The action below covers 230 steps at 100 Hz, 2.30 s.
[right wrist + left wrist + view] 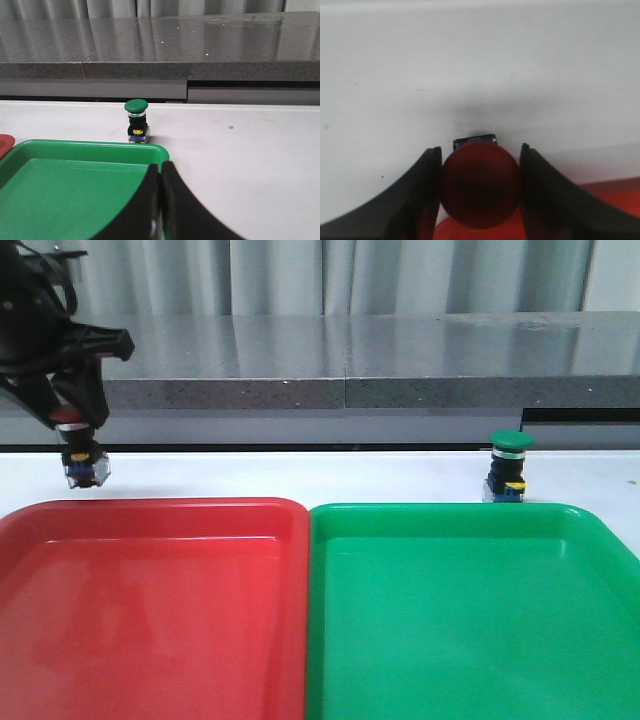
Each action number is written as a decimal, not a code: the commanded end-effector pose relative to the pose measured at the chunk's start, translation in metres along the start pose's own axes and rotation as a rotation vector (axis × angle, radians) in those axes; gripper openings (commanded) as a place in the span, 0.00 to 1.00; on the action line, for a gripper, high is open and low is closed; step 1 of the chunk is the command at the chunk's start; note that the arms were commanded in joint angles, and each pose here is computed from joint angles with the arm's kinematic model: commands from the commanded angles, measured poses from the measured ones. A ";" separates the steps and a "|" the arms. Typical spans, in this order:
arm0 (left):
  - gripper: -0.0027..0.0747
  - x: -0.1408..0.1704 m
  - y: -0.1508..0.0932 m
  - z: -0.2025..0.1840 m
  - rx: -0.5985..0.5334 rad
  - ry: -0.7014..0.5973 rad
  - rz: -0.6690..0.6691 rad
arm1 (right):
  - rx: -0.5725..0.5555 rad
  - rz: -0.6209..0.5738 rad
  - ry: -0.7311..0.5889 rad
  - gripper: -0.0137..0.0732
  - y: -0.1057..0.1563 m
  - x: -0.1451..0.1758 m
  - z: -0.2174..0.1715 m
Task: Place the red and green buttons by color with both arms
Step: 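Close the left gripper on the red button and lift it, then carry the red button forward and lower it into the red tray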
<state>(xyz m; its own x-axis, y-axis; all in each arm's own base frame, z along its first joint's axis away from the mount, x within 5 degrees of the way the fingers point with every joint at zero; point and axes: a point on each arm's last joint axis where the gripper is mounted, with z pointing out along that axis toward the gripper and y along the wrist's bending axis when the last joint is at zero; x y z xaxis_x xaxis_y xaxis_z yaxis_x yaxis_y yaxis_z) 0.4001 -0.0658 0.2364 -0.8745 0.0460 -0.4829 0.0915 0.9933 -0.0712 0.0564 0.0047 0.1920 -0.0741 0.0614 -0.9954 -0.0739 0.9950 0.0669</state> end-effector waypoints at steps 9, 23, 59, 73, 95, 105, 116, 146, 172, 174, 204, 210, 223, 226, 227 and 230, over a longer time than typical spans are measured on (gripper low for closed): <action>0.14 -0.015 -0.009 -0.062 0.038 -0.146 -0.042 | 0.001 -0.011 -0.119 0.08 0.000 -0.013 -0.003; 0.14 -0.010 -0.017 -0.078 0.052 -0.140 -0.049 | 0.001 -0.011 -0.119 0.08 0.000 -0.013 -0.003; 0.14 0.030 -0.035 -0.086 0.084 -0.122 -0.069 | 0.001 -0.011 -0.119 0.08 0.000 -0.013 -0.003; 0.14 0.049 -0.047 -0.082 0.106 -0.099 -0.056 | 0.001 -0.011 -0.119 0.08 0.000 -0.013 -0.003; 0.14 0.063 -0.068 -0.075 0.144 -0.090 -0.038 | 0.001 -0.011 -0.119 0.08 0.000 -0.013 -0.003; 0.14 0.063 -0.071 -0.073 0.155 -0.109 -0.047 | 0.001 -0.011 -0.119 0.08 0.000 -0.013 -0.003; 0.14 0.065 -0.073 -0.070 0.158 -0.111 -0.044 | 0.001 -0.011 -0.119 0.08 0.000 -0.013 -0.003; 0.14 0.083 -0.069 -0.056 0.151 -0.068 -0.055 | 0.001 -0.011 -0.119 0.08 0.000 -0.013 -0.003; 0.14 0.091 -0.068 -0.049 0.148 -0.067 -0.056 | 0.001 -0.011 -0.119 0.08 0.000 -0.013 -0.003; 0.14 0.091 -0.067 -0.049 0.149 -0.071 -0.057 | 0.001 -0.011 -0.119 0.08 0.000 -0.013 -0.003; 0.14 0.096 -0.068 -0.029 0.137 -0.028 -0.060 | 0.001 -0.011 -0.119 0.08 0.000 -0.013 -0.003; 0.14 0.098 -0.071 -0.026 0.137 -0.014 -0.053 | 0.001 -0.011 -0.119 0.08 0.000 -0.013 -0.003; 0.14 0.101 -0.080 -0.024 0.150 -0.009 -0.027 | 0.001 -0.011 -0.119 0.08 0.000 -0.013 -0.003; 0.14 0.102 -0.081 -0.024 0.153 -0.008 -0.023 | 0.001 -0.011 -0.119 0.08 0.000 -0.013 -0.003; 0.14 0.102 -0.082 -0.024 0.154 -0.009 -0.021 | 0.001 -0.011 -0.119 0.08 0.000 -0.013 -0.003; 0.14 0.102 -0.084 -0.024 0.157 -0.008 -0.017 | 0.001 -0.011 -0.119 0.08 0.000 -0.013 -0.003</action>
<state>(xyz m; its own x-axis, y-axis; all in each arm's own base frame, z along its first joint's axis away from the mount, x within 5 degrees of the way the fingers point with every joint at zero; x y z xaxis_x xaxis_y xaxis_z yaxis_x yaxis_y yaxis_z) 0.2912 -0.1323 0.2002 -0.8970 0.0460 -0.4397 0.1369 0.9746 -0.1771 0.0564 0.0047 0.1920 -0.0741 0.0614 -0.9954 -0.0739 0.9950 0.0669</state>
